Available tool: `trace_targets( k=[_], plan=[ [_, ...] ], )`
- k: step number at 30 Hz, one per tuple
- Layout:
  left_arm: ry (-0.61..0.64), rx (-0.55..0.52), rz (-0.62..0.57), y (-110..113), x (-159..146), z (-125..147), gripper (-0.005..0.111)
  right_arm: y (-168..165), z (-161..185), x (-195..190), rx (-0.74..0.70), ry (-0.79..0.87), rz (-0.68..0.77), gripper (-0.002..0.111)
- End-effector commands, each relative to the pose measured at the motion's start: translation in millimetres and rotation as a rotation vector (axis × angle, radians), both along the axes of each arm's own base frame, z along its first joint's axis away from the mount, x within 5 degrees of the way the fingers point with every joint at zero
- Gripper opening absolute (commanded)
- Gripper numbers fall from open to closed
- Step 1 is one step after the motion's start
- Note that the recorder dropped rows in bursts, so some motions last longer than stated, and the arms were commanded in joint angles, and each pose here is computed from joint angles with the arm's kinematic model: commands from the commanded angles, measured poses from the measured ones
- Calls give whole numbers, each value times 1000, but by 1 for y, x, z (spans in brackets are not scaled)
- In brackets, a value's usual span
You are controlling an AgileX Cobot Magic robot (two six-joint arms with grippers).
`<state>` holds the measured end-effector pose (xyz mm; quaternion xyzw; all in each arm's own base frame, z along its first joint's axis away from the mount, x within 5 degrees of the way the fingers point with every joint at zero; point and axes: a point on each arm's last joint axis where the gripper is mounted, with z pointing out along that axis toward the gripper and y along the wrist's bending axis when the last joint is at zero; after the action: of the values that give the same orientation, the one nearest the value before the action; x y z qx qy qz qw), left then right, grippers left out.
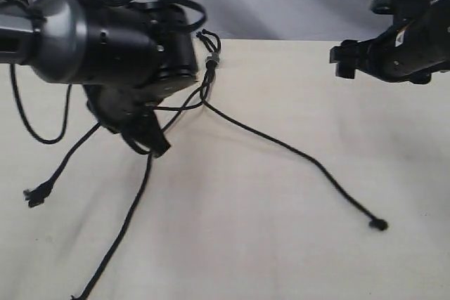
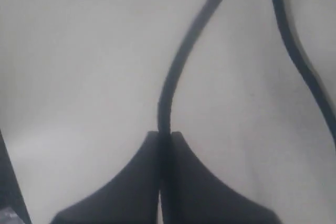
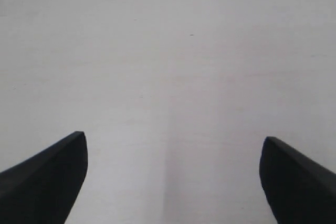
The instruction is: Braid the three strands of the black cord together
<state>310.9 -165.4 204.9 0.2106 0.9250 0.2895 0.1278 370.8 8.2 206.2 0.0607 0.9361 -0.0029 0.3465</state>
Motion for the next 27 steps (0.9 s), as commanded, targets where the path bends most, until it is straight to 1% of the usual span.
trace_targets(
  k=[1, 4, 7, 11, 14, 15, 17, 20, 24, 27],
  plan=[
    [17, -110, 34, 33, 4, -31, 1, 24, 5, 0, -32, -37, 113, 83],
    [30, -148, 0, 45, 3, -46, 1, 34, 5, -1, -33, -43, 144, 83],
    [15, -177, -41, 50, 5, -53, 1, 39, 5, -1, -33, -44, 157, 83],
    [2, -226, -80, 49, 4, -59, 1, 39, 5, -1, -32, -45, 157, 83],
    [-12, -287, -104, 44, 3, -64, 1, 39, 5, -1, -32, -45, 157, 83],
    [-20, -316, -106, 42, 3, -65, 1, 39, 5, -1, -32, -45, 157, 83],
    [-5, -369, -67, 39, 1, -70, 1, 39, 5, -1, -32, -45, 157, 83],
    [60, -417, -27, 33, -4, -80, 1, 39, 5, -1, -32, -45, 157, 83],
    [168, -465, -56, 15, -17, -93, 1, 39, 5, -1, -32, -45, 157, 83],
    [248, -512, -104, -9, -34, -95, 1, 39, 5, -1, -32, -45, 157, 83]
  ],
)
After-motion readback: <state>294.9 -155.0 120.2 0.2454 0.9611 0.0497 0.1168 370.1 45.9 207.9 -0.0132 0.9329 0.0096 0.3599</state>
